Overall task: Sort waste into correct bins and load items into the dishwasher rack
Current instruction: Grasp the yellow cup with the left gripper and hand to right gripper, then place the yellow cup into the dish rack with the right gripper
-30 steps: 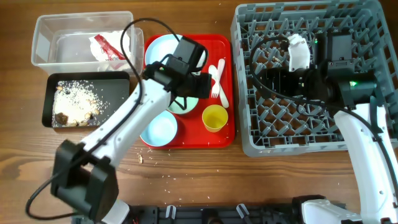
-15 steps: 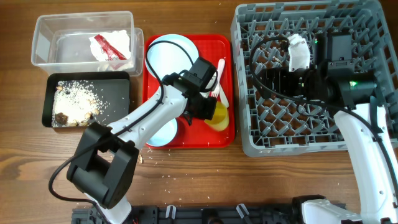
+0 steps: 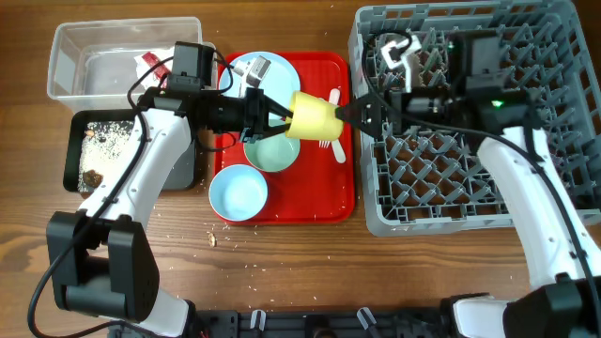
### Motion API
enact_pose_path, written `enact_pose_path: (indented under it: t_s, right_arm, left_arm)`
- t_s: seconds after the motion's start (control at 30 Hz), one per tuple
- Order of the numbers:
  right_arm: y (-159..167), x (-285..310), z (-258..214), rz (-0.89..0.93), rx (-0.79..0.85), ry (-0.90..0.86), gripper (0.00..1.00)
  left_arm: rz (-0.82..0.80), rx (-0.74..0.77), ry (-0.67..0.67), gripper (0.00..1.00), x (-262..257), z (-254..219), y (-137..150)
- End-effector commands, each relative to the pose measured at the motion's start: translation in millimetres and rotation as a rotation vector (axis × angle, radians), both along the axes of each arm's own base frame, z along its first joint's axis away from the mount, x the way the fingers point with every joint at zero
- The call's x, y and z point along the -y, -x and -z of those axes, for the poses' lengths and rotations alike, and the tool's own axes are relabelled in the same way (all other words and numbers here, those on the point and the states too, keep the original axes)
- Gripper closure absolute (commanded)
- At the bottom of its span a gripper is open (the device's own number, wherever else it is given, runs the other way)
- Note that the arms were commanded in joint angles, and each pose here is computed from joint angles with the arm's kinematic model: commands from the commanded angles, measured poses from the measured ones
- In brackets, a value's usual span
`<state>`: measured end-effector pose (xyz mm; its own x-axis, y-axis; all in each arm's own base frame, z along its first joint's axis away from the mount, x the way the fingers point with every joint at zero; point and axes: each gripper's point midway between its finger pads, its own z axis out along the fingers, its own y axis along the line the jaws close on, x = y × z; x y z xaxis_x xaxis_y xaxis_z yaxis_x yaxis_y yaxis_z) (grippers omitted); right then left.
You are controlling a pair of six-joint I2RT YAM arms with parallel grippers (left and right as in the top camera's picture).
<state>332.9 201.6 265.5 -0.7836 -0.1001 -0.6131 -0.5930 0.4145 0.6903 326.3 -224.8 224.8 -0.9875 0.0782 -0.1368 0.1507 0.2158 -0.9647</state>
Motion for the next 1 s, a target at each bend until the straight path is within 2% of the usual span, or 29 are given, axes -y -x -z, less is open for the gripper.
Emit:
enact_pose_path:
  t_s: [0.0, 0.2, 0.4, 0.53, 0.57, 0.67, 0.77, 0.8, 0.87, 0.97]
  right_arm:
    - [16.6, -19.5, -14.9, -0.129, 0.018, -0.11, 0.0]
    - [26.6, -43.4, -8.1, -0.193, 0.017, -0.099, 0.08]
    - [23.6, -48.0, -13.3, -0.194, 0.035, -0.113, 0.26]
    - [21.8, -47.3, -11.5, -0.183, 0.034, -0.102, 0.29]
    - [20.5, -46.0, -9.4, -0.171, 0.03, -0.091, 0.29]
    - [8.4, -22.1, 5.4, -0.048, -0.016, 0.004, 0.3]
    - [5.2, 21.4, 12.9, 0.135, -0.064, 0.141, 0.3]
    - [9.5, 38.5, 11.3, 0.207, -0.071, 0.195, 0.3]
    - [17.6, 56.0, 8.0, 0.298, -0.088, 0.259, 0.31]
    - [40.2, 94.7, 26.5, 0.496, -0.228, 0.449, 0.3]
  left_arm:
    - [0.074, 0.006, 0.147, 0.96, 0.9, -30.7, 13.7]
    - [0.087, 0.009, 0.17, 0.96, 1.0, -34.7, 15.3]
    - [0.087, 0.009, 0.17, 0.96, 1.0, -34.7, 15.4]
    - [0.087, 0.009, 0.17, 0.76, 0.9, -34.7, 15.2]
    - [0.082, 0.011, 0.17, 0.74, -0.8, -34.8, 13.9]
    - [0.026, 0.018, 0.166, 0.73, -18.0, -34.3, 1.8]
    - [-0.099, 0.035, 0.066, 0.72, -43.1, -17.5, -21.7]
    - [-0.158, 0.042, -0.01, 0.71, -52.0, -4.8, -32.1]
    - [-0.196, 0.049, -0.081, 0.69, -55.4, 6.6, -38.4]
    - [-0.224, 0.05, -0.139, 0.69, -58.2, 16.0, -42.6]
